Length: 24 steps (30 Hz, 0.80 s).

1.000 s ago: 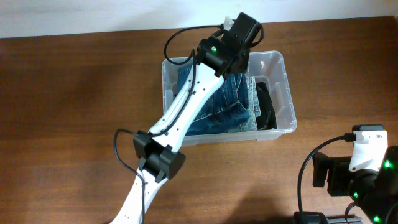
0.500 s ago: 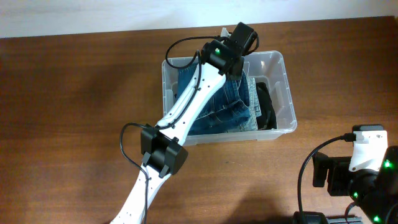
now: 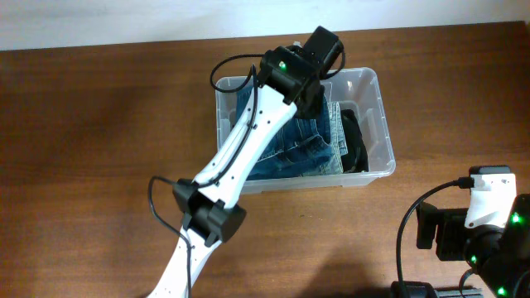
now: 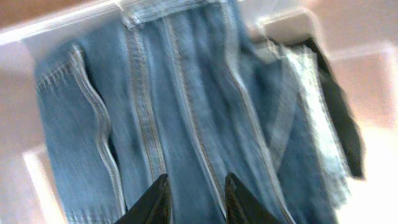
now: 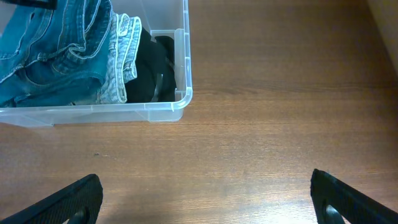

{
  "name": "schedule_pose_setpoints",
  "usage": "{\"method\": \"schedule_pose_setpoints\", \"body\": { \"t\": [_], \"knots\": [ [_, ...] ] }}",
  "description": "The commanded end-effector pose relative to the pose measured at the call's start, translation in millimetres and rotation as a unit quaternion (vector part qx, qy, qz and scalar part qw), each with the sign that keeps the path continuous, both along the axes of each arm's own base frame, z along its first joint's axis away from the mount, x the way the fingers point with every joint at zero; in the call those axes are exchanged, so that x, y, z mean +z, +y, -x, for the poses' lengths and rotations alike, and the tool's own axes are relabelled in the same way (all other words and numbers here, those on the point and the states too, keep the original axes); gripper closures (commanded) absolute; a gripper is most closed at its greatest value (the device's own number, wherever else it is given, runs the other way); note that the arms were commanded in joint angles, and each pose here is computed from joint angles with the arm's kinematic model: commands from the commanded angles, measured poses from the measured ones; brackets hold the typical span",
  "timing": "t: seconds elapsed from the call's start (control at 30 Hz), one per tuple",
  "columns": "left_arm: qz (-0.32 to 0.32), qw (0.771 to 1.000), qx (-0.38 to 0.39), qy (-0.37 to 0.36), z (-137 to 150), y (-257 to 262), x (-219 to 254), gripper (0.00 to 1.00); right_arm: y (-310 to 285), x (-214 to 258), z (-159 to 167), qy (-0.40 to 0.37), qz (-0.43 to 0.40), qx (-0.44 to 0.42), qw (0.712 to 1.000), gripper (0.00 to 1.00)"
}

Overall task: Pack container
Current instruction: 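Press and tuck the dark-blue jeans into the bin with the left gripper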

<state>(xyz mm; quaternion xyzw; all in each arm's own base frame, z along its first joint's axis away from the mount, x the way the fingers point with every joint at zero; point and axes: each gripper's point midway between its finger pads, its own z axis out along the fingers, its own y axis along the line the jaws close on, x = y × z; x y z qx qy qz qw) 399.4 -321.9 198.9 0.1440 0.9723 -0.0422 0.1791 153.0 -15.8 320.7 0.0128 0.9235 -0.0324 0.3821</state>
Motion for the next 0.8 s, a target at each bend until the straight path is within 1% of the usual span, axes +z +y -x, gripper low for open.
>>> {"method": "schedule_pose_setpoints", "body": {
  "t": [0.0,0.3,0.57,0.67,0.77],
  "knots": [
    [0.038,0.998,-0.040,0.037,30,-17,12,0.71,-1,5,1,-0.009,0.005,-0.001,1.000,0.02],
    [-0.014,0.994,-0.055,0.097,56,-24,-34,0.72,-1,5,1,-0.009,0.005,-0.001,1.000,0.02],
    [-0.053,0.987,-0.055,0.138,62,-22,-92,0.71,-1,5,1,-0.009,0.005,-0.001,1.000,0.02],
    [-0.061,0.987,-0.053,0.139,62,-18,-94,0.71,-1,5,1,-0.009,0.005,-0.001,1.000,0.02],
    [-0.071,0.990,-0.048,0.110,55,-12,-78,0.67,-1,5,1,-0.009,0.005,-0.001,1.000,0.02]
  ]
}}
